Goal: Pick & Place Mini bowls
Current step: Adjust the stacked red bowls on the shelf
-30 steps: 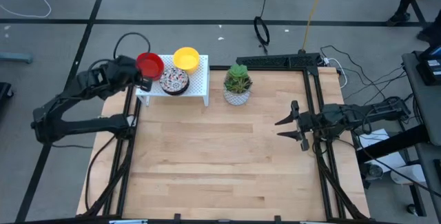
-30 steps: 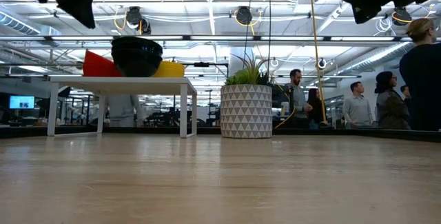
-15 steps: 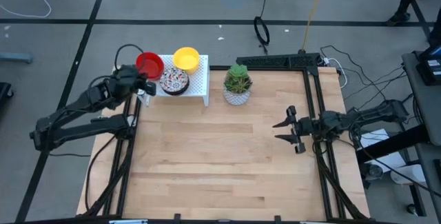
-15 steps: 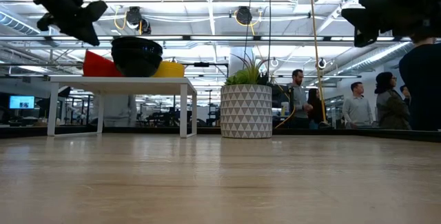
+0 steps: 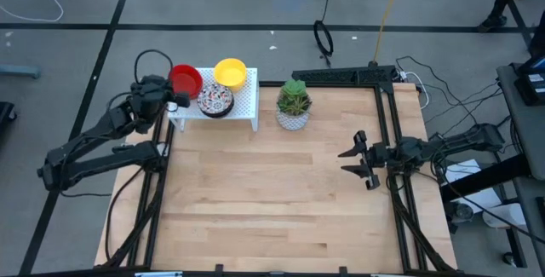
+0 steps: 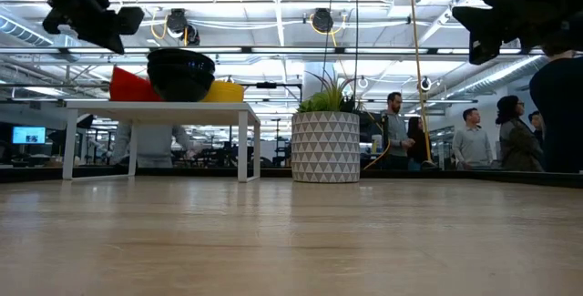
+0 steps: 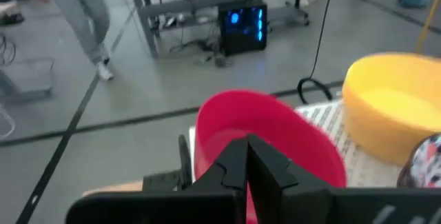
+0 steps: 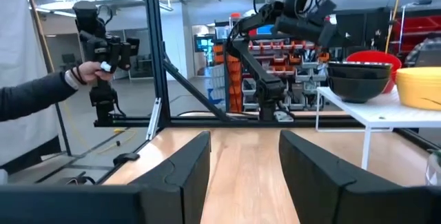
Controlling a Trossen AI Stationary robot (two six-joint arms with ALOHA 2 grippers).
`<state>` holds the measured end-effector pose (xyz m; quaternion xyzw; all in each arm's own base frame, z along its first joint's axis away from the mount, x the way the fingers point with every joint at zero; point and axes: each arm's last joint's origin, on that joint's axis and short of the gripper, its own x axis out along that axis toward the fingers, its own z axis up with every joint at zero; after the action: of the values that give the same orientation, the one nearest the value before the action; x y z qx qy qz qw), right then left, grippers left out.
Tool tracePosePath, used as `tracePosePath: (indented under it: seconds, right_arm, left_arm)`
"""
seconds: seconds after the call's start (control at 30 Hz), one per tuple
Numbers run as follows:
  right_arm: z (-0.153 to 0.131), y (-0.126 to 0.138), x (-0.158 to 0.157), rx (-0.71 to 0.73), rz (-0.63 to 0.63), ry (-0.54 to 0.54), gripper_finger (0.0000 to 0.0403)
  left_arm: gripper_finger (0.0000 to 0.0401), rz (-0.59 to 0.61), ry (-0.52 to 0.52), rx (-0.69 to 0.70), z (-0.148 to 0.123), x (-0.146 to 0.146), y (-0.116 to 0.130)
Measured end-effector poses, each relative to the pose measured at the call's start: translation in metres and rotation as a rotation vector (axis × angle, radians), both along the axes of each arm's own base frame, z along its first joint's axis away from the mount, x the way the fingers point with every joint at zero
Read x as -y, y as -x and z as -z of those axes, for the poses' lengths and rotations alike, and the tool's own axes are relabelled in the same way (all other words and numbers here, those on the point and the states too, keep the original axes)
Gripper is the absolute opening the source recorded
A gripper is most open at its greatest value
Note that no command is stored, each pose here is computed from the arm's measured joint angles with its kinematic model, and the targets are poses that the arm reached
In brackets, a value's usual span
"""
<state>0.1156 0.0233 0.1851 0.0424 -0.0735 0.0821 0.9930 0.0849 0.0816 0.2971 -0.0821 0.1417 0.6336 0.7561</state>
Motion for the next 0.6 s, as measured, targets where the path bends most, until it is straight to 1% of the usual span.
tracePosePath:
  seconds: [0.07,0.2,0.3,0.43,0.53,0.6]
  right_arm:
    - [0.000,0.000,0.000,0.003,0.002,0.011,0.0160]
    - [0.000,0.000,0.000,0.002,0.001,0.010,0.0160]
    - [0.000,0.000,0.000,0.000,0.000,0.000,0.0160]
    - [0.000,0.000,0.000,-0.003,-0.001,0.000,0.0160]
    - [0.000,0.000,0.000,-0.004,-0.001,0.000,0.0160]
    - [0.000,0.000,0.000,-0.004,0.000,-0.001,0.0160]
  left_arm:
    - [0.0005,0.000,0.037,-0.005,0.004,-0.001,0.001]
    - [0.0004,-0.019,0.077,-0.016,0.008,-0.003,0.002]
    - [0.0010,-0.040,0.102,-0.023,0.011,-0.005,0.003]
    - [0.0019,-0.001,0.147,-0.018,0.014,-0.008,-0.001]
    - [0.0014,0.010,0.172,-0.017,0.016,-0.012,-0.003]
    - [0.0007,0.021,0.161,0.008,0.014,-0.014,-0.004]
